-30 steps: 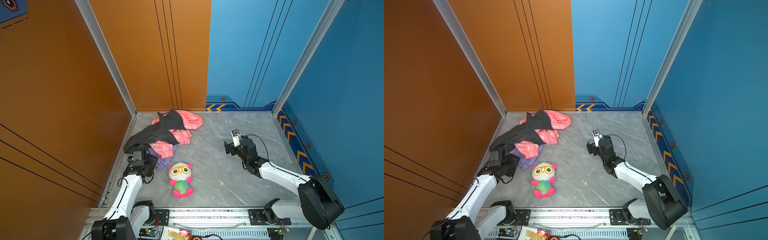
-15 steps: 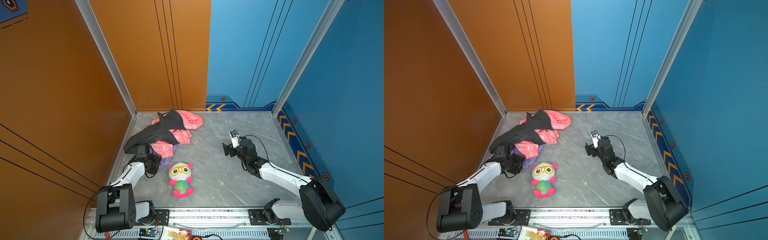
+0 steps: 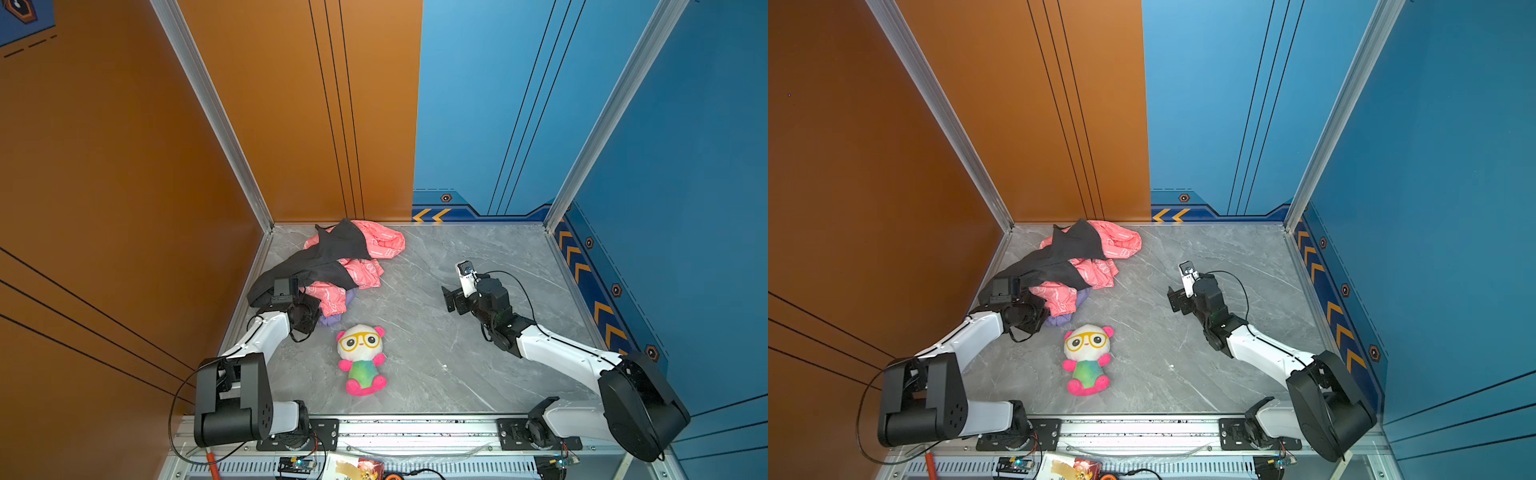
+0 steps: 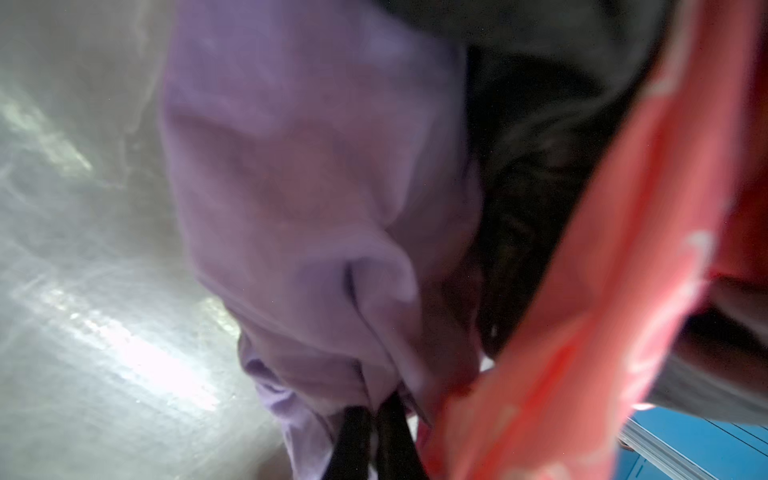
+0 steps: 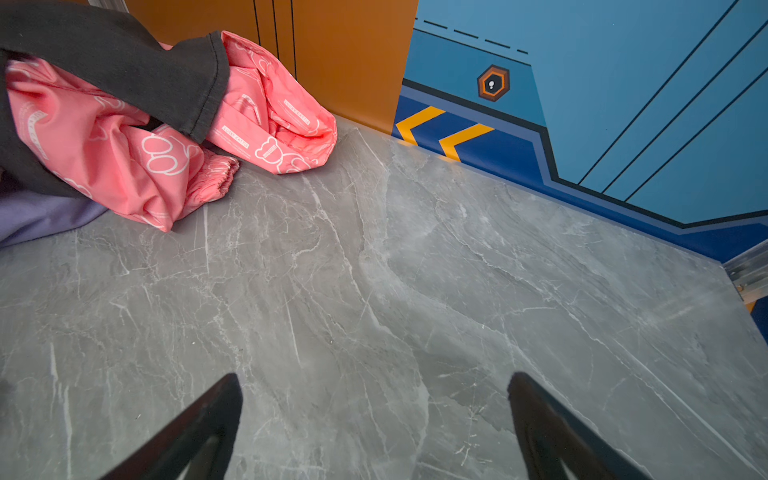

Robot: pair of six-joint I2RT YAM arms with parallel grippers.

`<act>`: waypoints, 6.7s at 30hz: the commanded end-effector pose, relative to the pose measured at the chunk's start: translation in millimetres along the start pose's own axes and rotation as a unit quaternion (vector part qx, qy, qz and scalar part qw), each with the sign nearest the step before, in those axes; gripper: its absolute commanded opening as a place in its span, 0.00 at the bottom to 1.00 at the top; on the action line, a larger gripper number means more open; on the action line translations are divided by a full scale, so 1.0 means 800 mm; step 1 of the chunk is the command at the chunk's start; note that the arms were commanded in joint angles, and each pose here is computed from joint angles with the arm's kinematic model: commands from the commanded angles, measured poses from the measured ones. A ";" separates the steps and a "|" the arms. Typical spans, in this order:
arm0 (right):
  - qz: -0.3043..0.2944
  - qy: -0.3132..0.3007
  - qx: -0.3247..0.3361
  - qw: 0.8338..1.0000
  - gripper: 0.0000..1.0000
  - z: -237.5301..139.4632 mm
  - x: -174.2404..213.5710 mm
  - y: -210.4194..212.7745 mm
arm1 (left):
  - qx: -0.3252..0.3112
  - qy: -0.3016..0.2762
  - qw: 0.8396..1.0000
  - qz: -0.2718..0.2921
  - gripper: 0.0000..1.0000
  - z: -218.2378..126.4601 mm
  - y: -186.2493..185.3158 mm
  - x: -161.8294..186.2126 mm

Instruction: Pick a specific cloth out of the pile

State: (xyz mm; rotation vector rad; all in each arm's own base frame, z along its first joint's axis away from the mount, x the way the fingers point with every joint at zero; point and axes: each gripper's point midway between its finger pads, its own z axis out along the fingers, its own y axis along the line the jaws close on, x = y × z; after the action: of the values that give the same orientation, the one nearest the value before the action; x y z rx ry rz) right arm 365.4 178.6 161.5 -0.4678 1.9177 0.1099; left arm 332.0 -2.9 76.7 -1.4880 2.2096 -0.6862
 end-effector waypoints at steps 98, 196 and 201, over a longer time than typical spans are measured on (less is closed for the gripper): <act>0.216 -0.011 0.139 0.966 1.00 -0.063 -0.067 -0.169 | 0.206 0.043 0.763 0.611 0.95 -0.128 -0.414 0.324; 0.360 0.170 0.165 0.902 0.96 0.070 -0.045 -0.208 | 0.150 -0.181 0.795 0.559 0.98 -0.226 -0.350 0.119; 0.326 0.237 0.107 0.909 1.00 0.118 -0.026 -0.135 | 0.150 -0.191 0.803 0.544 0.98 -0.231 -0.340 0.099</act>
State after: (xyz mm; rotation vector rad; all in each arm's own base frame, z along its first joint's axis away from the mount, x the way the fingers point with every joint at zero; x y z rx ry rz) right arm 503.3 98.1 184.6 0.4258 2.3447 0.2664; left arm 405.5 -133.8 373.5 -0.0405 2.0670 -0.2294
